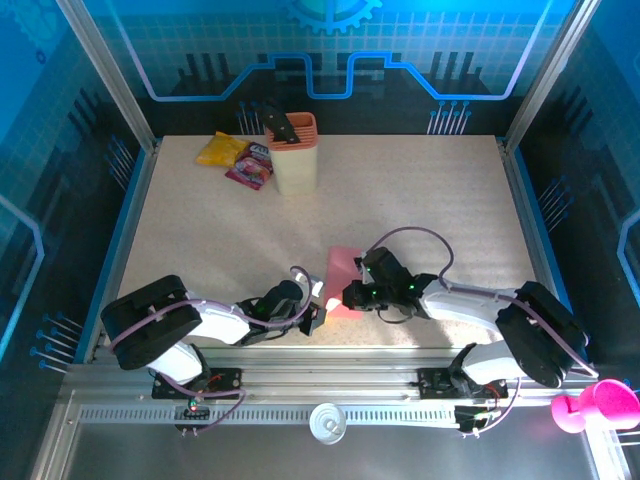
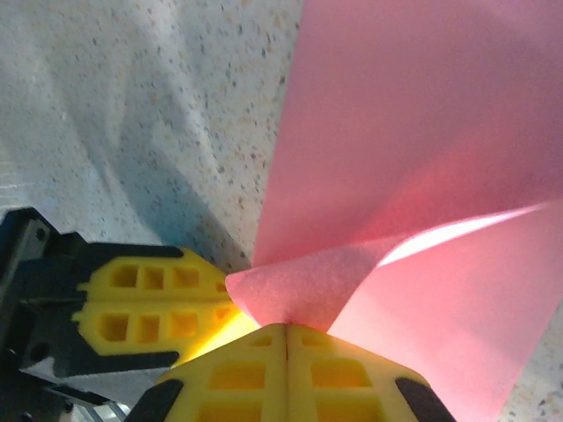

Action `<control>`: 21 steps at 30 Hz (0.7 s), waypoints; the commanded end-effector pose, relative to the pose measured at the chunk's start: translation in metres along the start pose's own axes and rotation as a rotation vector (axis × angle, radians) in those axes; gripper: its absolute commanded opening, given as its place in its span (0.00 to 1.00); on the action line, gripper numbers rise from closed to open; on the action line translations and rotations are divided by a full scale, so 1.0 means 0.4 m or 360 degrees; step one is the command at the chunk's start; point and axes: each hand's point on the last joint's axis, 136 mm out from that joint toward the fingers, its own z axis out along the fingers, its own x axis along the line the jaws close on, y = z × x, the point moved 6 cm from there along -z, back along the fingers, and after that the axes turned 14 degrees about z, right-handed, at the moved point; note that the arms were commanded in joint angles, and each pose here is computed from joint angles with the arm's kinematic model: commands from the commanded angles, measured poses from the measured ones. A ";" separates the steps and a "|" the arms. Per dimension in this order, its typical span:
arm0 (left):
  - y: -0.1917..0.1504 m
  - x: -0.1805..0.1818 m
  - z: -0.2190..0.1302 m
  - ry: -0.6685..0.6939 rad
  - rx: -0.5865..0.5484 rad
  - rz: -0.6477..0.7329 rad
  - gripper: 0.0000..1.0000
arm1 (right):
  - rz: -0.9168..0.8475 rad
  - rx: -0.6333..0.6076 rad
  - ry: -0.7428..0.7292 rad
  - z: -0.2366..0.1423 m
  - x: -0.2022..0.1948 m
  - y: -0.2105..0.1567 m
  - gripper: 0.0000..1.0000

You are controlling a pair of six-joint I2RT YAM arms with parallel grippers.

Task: Fold a paper plane with a square sheet of paper (pick it up from the middle)
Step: Fold the triangle a second time at the center of the table.

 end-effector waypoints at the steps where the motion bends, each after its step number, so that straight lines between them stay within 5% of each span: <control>1: -0.108 0.032 0.005 0.0114 0.0335 -0.0020 0.00 | 0.0004 -0.0024 0.0002 0.016 0.013 -0.007 0.00; 8: -0.107 0.032 0.010 0.0118 0.0350 -0.0019 0.00 | -0.0021 -0.0043 0.0048 0.020 0.036 -0.003 0.00; 12: -0.110 0.032 0.009 0.0120 0.0361 -0.0021 0.00 | -0.0009 -0.0188 0.0078 -0.054 0.027 0.022 0.16; 18: -0.109 0.032 0.009 0.0118 0.0368 -0.0011 0.00 | -0.0002 -0.0202 0.0054 -0.089 -0.007 0.005 0.00; 21: -0.108 0.032 0.010 0.0122 0.0374 -0.0006 0.00 | 0.0012 -0.0168 0.0067 -0.062 -0.011 -0.010 0.00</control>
